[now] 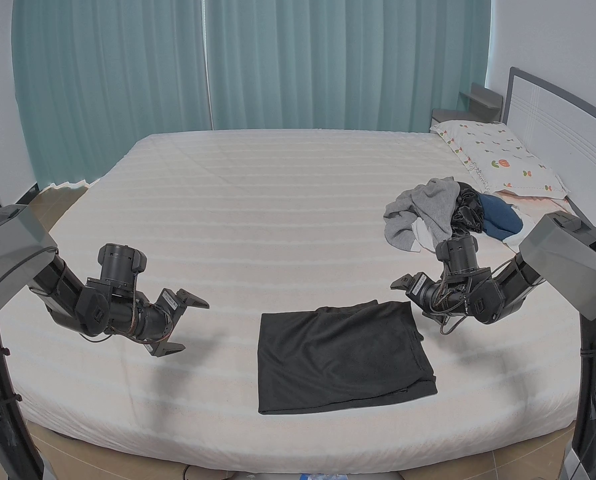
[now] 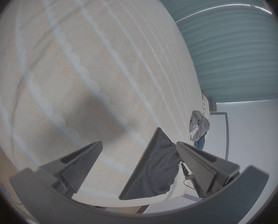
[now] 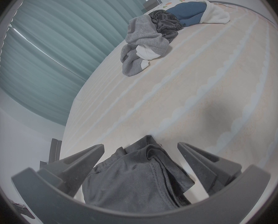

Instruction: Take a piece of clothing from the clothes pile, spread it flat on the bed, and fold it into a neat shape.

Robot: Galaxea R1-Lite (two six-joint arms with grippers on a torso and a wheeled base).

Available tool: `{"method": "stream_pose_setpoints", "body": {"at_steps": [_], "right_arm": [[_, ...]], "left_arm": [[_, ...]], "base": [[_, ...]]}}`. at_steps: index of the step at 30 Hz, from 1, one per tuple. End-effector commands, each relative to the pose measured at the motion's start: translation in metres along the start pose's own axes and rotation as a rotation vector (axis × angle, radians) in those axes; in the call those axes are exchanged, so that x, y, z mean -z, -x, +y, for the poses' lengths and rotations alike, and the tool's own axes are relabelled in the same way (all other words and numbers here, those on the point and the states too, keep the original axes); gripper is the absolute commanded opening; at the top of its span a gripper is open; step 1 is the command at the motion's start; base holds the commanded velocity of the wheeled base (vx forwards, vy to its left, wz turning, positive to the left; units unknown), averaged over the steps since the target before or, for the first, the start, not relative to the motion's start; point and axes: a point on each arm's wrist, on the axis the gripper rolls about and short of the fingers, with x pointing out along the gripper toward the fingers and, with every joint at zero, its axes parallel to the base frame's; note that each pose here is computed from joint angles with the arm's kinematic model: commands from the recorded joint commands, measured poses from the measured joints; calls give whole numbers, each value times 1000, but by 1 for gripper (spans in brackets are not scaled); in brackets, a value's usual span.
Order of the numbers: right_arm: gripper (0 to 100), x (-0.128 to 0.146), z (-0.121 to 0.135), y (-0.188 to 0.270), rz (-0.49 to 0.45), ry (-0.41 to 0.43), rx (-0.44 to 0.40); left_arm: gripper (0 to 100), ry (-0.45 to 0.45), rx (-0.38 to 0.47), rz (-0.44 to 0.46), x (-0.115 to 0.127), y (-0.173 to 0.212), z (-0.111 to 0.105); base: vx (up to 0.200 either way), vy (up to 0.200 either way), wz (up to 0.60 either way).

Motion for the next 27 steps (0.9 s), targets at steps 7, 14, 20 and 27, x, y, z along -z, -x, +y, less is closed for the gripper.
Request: {"method": "stream_pose_setpoints", "body": {"at_steps": [7, 14, 20, 27], "right_arm": [[100, 8, 1, 10, -5, 18, -30], [100, 12, -3, 10, -8, 31, -38], [100, 12, -4, 11, -5, 31, -37], [100, 15, -7, 12, 6, 33, -27]], "left_arm": [[100, -1, 2, 1, 0, 0, 0], [100, 6, -1, 3, 2, 2, -1], [100, 3, -17, 19, 7, 1, 2], [100, 2, -22, 27, 10, 0, 3]], "base": [[0, 0, 0], [0, -57, 0], [0, -133, 0], [0, 0, 0]]}}
